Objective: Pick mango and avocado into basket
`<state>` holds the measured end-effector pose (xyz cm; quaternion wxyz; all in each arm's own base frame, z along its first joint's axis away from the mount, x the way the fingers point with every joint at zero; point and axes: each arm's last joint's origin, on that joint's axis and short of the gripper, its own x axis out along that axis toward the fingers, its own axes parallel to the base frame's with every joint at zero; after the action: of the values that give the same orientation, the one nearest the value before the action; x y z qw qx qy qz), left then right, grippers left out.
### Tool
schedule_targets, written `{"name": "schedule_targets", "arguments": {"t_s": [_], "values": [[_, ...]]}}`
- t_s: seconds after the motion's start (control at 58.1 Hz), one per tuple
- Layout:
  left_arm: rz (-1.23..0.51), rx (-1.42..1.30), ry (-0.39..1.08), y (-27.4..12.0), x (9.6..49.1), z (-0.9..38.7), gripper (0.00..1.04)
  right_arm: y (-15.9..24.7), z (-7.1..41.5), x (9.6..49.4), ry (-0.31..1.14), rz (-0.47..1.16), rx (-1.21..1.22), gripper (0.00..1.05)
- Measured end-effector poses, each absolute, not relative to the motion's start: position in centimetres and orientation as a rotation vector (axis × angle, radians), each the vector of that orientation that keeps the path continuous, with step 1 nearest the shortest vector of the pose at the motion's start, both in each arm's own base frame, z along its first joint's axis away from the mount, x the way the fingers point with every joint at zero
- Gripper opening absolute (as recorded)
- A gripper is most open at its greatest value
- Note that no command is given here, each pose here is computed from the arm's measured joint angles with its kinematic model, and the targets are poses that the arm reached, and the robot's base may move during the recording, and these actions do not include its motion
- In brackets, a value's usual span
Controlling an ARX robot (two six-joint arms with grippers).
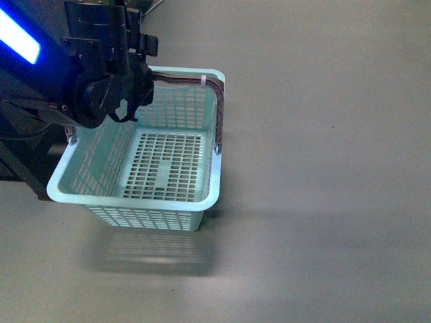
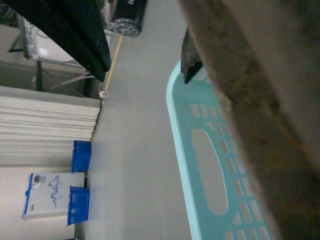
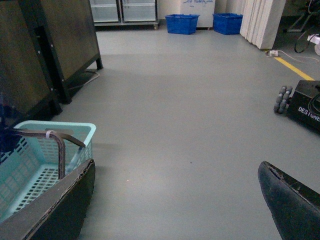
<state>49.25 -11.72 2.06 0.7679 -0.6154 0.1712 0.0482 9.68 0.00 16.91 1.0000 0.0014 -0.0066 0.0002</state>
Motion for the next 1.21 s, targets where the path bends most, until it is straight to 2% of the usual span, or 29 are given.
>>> {"name": "schedule_targets", "arguments": {"t_s": [0.138,0.293,0.499,0.62,0.775,0.861,1.205], "values": [[0.112,-1.284,0.367,-11.5,47.9,2.3,0.18,0.0,16.9,9.7,-0.013,0.000,0.003,0.96],[0.023,-1.268,0.348,-12.1,45.8,6.0,0.06,0.0,16.9,9.7,-0.013,0.000,0.003,0.96],[-0.091,-1.166,0.243,-12.2,41.6,13.7,0.06,0.0,16.9,9.7,-0.013,0.000,0.003,0.96],[-0.125,-1.162,0.185,-11.5,38.1,17.5,0.05,0.0,16.9,9.7,-0.013,0.000,0.003,0.96],[-0.153,-1.124,0.122,-10.3,31.7,22.4,0.05,0.0,16.9,9.7,-0.013,0.000,0.002,0.96],[-0.184,-1.125,0.072,-10.0,30.1,24.2,0.05,0.0,16.9,9.7,-0.013,0.000,0.003,0.96],[-0.176,-1.105,0.074,-9.8,29.7,24.1,0.05,0.0,16.9,9.7,-0.013,0.000,0.002,0.96]]}}
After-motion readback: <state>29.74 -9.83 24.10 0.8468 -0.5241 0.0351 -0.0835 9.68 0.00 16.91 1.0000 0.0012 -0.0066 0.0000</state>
